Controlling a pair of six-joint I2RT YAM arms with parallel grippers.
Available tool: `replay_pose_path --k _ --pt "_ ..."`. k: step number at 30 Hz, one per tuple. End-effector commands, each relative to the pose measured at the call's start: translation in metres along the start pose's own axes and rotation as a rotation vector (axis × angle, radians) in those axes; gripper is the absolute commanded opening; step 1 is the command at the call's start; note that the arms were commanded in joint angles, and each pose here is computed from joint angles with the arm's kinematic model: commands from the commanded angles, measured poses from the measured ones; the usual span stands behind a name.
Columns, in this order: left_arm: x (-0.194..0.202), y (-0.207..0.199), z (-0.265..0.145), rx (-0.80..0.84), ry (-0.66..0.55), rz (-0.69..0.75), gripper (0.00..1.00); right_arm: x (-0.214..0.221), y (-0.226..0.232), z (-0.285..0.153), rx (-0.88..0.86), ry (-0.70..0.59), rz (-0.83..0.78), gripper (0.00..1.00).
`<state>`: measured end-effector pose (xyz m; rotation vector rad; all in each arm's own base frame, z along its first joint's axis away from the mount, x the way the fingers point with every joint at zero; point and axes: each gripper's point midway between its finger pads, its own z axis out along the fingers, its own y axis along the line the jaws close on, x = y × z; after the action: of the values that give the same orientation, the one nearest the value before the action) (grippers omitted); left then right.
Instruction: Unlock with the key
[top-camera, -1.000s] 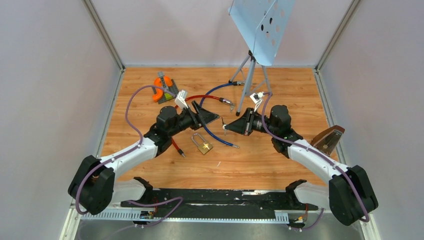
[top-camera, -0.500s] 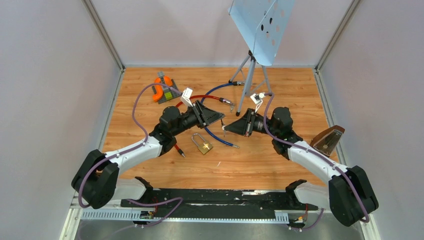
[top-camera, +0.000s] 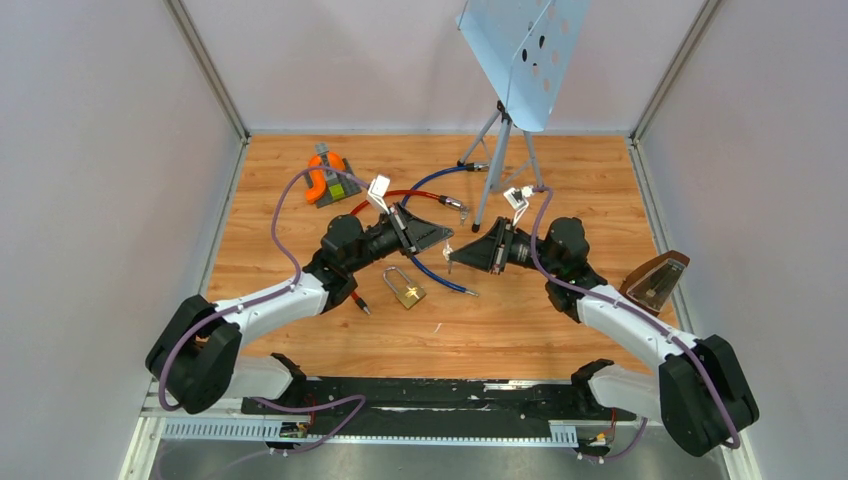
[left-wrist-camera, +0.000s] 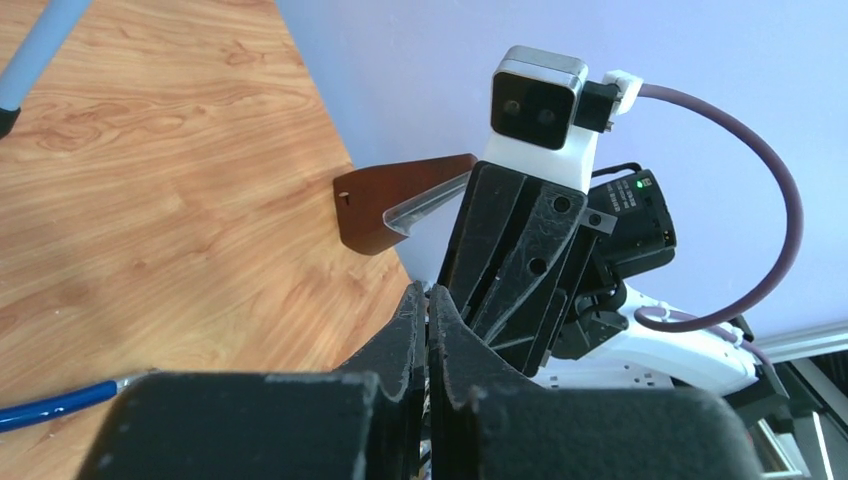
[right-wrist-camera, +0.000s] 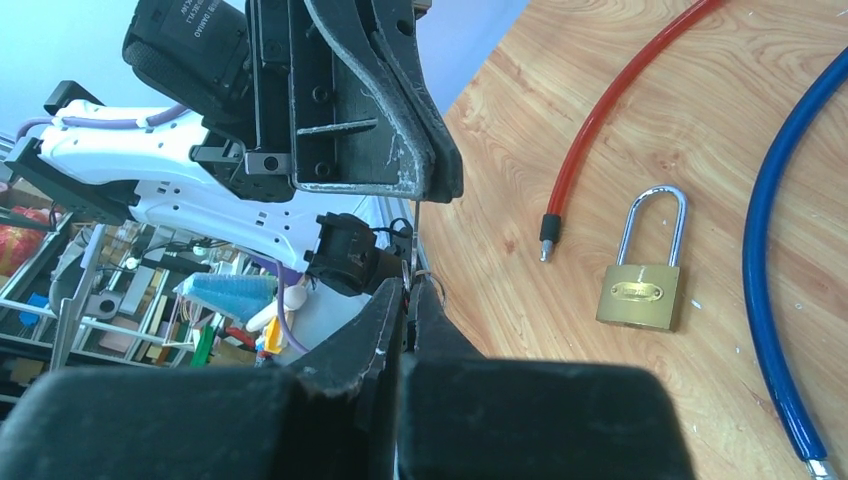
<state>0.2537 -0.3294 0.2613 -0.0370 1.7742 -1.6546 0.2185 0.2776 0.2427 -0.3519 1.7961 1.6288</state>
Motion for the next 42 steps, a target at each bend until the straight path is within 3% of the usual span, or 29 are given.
replay_pose_path --k 1,5,9,12,16,23,29,42 --pt "-0.011 -0.03 0.006 0.103 -0.029 0.052 0.0 -0.007 0.016 -0.002 -0.047 -0.029 -0.059 0.05" --pt "-0.02 -0.03 0.007 0.089 -0.065 0.142 0.0 -0.013 0.016 -0.006 0.0 -0.054 -0.107 0.48" --pt "-0.04 -0.035 0.006 0.03 -0.113 0.366 0.0 -0.025 0.021 -0.016 0.06 -0.108 -0.205 0.69" --pt "-0.057 -0.039 0.005 -0.006 -0.15 0.55 0.0 -0.038 0.028 -0.021 0.094 -0.149 -0.269 0.76" --pt "-0.075 -0.053 0.008 -0.001 -0.226 0.546 0.0 -0.056 0.039 -0.021 0.087 -0.204 -0.303 0.77" --pt "-0.076 -0.061 0.008 0.081 -0.299 0.275 0.0 -0.075 0.058 -0.012 0.004 -0.259 -0.269 0.76" --pt "-0.082 -0.073 0.0 0.108 -0.338 0.194 0.0 -0.085 0.072 -0.005 -0.081 -0.281 -0.237 0.65" --pt "-0.078 -0.098 -0.001 0.23 -0.321 0.169 0.0 -0.097 0.084 0.005 -0.15 -0.284 -0.237 0.42"
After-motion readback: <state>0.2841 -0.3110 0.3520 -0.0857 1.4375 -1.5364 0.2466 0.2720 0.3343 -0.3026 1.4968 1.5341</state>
